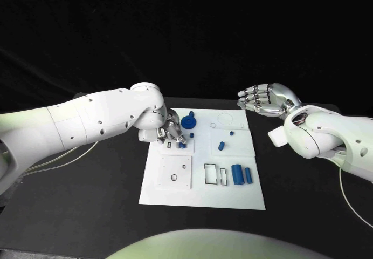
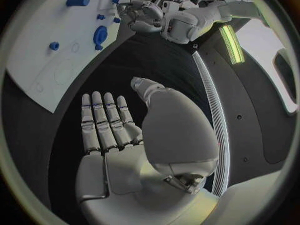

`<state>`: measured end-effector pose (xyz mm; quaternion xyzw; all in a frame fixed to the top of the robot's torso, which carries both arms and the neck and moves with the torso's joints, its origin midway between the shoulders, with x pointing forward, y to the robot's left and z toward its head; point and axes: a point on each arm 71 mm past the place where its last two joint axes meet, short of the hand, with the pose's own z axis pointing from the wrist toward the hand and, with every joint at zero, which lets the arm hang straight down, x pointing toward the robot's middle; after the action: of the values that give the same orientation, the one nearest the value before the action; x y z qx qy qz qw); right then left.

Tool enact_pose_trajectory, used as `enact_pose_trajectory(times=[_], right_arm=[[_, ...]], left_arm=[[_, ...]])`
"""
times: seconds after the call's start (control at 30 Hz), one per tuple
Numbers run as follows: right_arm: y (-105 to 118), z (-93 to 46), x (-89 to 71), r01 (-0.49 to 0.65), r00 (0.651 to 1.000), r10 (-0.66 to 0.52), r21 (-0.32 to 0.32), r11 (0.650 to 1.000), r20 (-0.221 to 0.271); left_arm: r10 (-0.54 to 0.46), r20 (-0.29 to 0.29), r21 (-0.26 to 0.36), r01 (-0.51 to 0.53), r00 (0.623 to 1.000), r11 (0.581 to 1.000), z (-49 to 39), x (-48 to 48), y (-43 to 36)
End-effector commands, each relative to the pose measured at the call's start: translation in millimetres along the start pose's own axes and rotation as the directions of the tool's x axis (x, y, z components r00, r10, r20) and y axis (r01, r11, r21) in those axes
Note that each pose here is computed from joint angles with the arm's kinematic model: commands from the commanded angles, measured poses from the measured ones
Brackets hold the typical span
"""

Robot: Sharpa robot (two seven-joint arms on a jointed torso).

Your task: Assemble the parts on the task board

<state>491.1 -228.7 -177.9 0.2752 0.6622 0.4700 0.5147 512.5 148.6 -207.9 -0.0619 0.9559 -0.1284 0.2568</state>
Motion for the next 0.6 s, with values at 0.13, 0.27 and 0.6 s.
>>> enact_pose_trajectory(times=[0.13,0.27,0.6], right_arm=[[-0.5,-0.1,2.1,-0.004,1.000,0.004,0.001,1.000,-0.022],[-0.9,-0.2,1.8,-0.006,1.000,0.006,0.003,1.000,-0.022],[-2.2,-2.0,-0.9,-0.007,1.000,0.007,0.007,1.000,-0.016]], left_arm=[[-0.072,0.033,0.044,0.071,0.997,0.997,-2.1,-0.9,-1.6],[-0.102,0.071,0.068,0.097,0.992,0.993,-4.7,-2.0,0.1],[-0.110,0.212,0.120,0.086,0.971,0.989,-13.9,1.7,11.8]])
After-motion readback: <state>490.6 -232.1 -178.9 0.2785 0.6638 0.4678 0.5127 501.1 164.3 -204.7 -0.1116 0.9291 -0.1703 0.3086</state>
